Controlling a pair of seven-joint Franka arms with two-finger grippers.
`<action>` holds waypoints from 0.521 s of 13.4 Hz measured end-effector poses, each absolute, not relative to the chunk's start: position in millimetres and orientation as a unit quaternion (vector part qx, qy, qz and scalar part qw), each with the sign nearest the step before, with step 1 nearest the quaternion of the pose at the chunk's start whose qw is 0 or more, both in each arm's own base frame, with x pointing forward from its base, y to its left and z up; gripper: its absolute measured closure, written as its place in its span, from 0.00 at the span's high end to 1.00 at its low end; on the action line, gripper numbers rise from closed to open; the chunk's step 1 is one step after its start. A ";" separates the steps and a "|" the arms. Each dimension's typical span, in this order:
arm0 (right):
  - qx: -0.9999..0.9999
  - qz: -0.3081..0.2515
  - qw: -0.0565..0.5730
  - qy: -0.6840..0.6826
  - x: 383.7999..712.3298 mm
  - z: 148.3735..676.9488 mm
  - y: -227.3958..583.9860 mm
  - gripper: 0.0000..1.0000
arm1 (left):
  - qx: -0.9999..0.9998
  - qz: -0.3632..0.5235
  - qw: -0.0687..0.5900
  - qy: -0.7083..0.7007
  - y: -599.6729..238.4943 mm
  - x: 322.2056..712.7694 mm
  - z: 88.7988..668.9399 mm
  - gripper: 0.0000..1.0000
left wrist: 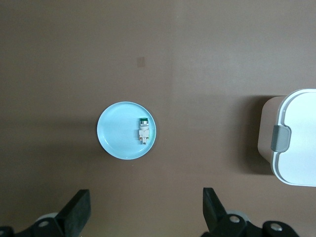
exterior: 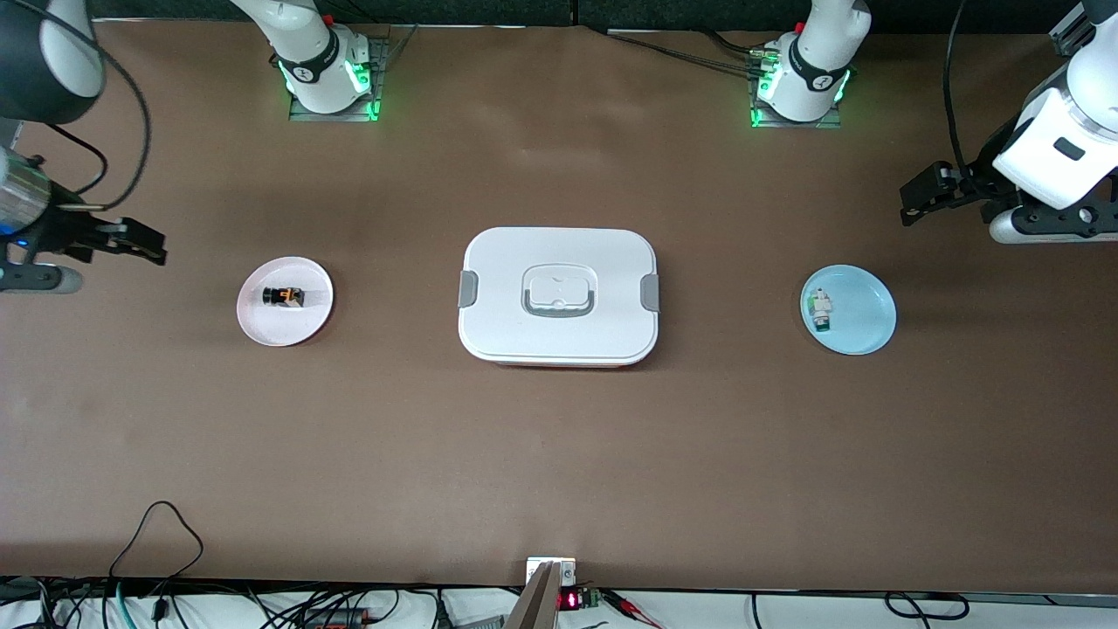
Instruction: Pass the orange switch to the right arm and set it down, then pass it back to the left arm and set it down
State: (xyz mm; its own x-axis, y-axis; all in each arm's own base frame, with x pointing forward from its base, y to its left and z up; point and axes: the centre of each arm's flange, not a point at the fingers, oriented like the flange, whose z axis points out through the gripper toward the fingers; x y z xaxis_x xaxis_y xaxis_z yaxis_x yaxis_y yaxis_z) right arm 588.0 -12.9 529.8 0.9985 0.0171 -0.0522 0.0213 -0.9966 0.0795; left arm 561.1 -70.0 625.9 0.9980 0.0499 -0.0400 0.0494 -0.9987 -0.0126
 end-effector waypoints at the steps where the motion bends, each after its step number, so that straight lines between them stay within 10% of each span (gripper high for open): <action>1: 0.999 -0.026 0.040 0.013 588.1 529.8 -9.3 1.00 | -0.999 0.020 0.006 -0.025 -70.0 561.2 625.8 1.00; 7: 0.999 -0.019 0.042 0.007 589.4 530.5 -16.8 1.00 | -0.999 0.020 0.006 -0.025 -70.2 561.2 625.7 1.00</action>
State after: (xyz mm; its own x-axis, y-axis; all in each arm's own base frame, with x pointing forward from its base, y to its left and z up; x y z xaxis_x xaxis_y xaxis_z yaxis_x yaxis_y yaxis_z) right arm 589.4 -16.8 530.5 0.9992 0.0129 -0.0391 0.0161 -0.9964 0.0828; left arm 561.2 -70.2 625.7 0.9980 0.0495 -0.0404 0.0490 -0.9987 -0.0126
